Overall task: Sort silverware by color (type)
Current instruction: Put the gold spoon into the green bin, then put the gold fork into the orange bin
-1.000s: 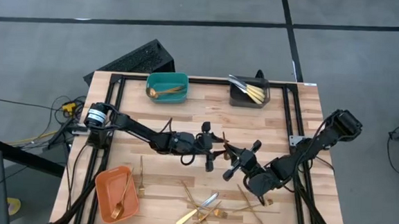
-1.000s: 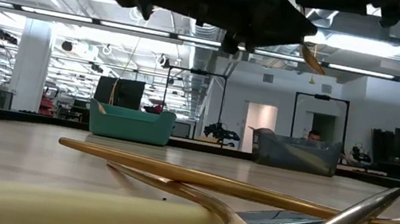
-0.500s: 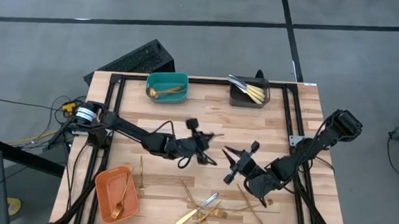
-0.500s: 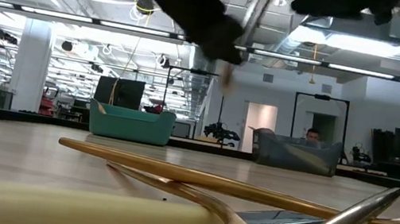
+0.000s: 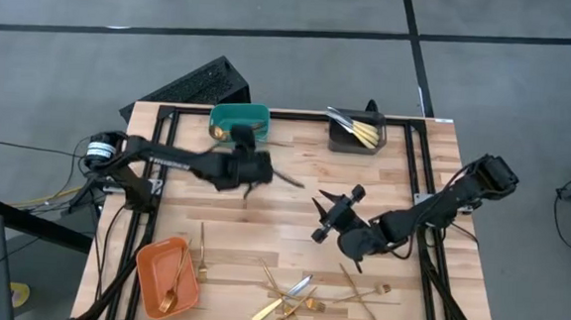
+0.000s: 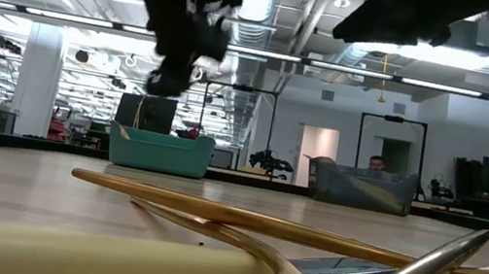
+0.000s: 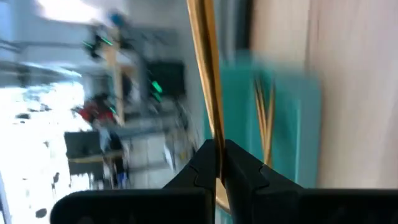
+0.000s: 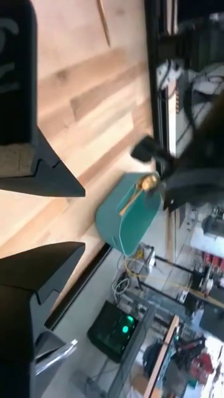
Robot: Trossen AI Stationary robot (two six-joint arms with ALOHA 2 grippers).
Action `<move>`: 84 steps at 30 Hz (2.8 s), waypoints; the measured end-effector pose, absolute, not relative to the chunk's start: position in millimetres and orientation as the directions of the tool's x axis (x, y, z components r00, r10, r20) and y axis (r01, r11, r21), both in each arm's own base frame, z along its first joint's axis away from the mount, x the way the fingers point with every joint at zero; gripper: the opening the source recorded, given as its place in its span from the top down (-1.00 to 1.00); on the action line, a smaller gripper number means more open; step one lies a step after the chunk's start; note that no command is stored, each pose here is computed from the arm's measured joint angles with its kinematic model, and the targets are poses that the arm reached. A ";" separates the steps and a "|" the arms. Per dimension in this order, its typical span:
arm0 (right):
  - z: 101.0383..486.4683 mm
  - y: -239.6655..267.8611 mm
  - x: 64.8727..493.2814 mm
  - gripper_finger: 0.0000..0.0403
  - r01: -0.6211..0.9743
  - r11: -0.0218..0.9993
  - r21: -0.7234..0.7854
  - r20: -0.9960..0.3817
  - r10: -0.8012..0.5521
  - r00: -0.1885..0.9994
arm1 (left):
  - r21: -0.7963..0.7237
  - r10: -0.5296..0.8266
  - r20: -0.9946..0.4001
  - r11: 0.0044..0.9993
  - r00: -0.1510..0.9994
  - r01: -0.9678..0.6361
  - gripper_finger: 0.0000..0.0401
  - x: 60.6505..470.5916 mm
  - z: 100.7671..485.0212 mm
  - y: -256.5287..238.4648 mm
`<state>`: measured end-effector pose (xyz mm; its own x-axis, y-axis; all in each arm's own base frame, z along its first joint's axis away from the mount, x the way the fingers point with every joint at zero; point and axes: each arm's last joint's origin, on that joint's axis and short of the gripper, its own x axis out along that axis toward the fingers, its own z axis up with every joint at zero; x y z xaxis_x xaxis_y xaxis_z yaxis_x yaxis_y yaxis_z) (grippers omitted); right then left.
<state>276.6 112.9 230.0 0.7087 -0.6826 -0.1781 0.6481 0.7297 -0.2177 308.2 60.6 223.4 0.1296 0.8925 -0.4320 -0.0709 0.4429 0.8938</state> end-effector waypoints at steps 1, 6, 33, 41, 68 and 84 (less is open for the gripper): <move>230.0 115.7 275.5 0.24 0.641 0.736 -0.218 -0.178 -0.676 0.715 | 0.883 0.881 -0.466 0.469 0.081 -0.027 1.00 301.9 220.8 72.8; 228.2 127.9 268.9 0.29 0.601 0.762 -0.241 -0.186 -0.644 0.742 | 0.849 0.842 -0.511 0.526 -0.169 0.052 1.00 269.5 214.2 129.7; 276.4 126.9 221.1 0.39 0.637 0.743 -0.206 -0.107 -0.664 0.740 | 0.746 0.723 -0.642 0.666 -0.255 0.011 0.90 236.2 210.9 188.9; 279.6 127.9 217.0 0.39 0.633 0.755 -0.170 -0.106 -0.653 0.750 | 0.682 0.680 -0.720 0.731 -0.139 0.040 0.90 247.5 209.1 178.6; 176.9 115.8 291.0 0.25 0.252 0.967 0.036 -0.624 -0.175 0.761 | 0.162 0.359 -0.828 0.888 0.431 -0.429 -0.10 231.0 260.0 85.4; 176.0 154.6 209.8 0.41 0.239 0.965 0.105 -0.924 0.006 0.383 | -0.017 0.247 -0.493 0.956 0.834 -0.294 -0.05 232.9 237.3 -80.1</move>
